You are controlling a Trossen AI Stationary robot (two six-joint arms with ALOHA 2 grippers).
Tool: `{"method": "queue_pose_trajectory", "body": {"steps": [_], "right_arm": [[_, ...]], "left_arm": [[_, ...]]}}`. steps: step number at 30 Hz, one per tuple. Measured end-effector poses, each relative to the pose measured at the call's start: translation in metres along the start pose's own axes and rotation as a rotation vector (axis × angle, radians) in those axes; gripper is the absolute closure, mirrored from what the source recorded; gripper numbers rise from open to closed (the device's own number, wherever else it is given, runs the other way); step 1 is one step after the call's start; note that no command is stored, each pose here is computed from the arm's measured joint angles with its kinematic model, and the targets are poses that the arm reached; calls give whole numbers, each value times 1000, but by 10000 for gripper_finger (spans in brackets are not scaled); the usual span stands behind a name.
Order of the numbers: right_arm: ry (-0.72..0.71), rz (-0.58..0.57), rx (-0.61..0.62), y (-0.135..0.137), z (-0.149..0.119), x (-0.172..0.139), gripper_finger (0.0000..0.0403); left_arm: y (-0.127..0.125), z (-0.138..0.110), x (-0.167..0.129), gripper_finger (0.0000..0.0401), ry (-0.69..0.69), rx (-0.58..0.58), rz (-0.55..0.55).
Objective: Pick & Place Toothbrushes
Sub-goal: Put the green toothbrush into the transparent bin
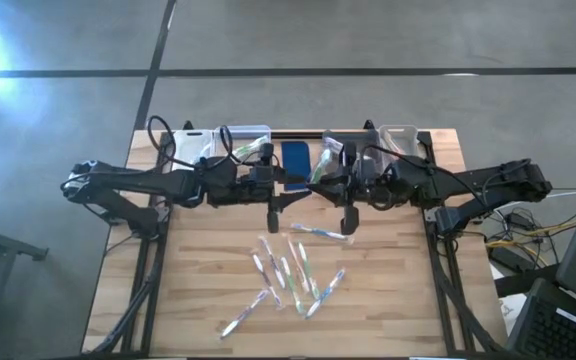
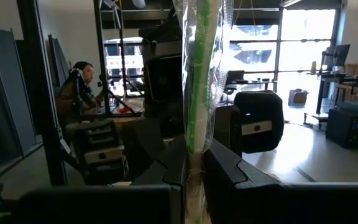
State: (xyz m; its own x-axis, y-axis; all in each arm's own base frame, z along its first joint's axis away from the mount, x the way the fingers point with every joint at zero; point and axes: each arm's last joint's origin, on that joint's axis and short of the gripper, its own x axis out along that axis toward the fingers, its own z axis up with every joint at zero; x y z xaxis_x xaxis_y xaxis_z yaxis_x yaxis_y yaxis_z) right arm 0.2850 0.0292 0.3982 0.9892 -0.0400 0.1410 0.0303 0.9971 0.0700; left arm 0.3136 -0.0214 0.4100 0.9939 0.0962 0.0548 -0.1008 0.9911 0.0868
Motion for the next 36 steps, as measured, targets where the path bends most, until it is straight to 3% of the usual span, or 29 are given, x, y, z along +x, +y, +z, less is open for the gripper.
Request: {"method": "queue_pose_trajectory", "body": {"steps": [29, 36], "right_arm": [[2, -3, -4, 0, 0, 0, 380], [3, -4, -7, 0, 0, 0, 380]], "left_arm": [[-3, -1, 12, 267, -69, 1, -5], [-3, -1, 12, 330, -68, -2, -3]]}}
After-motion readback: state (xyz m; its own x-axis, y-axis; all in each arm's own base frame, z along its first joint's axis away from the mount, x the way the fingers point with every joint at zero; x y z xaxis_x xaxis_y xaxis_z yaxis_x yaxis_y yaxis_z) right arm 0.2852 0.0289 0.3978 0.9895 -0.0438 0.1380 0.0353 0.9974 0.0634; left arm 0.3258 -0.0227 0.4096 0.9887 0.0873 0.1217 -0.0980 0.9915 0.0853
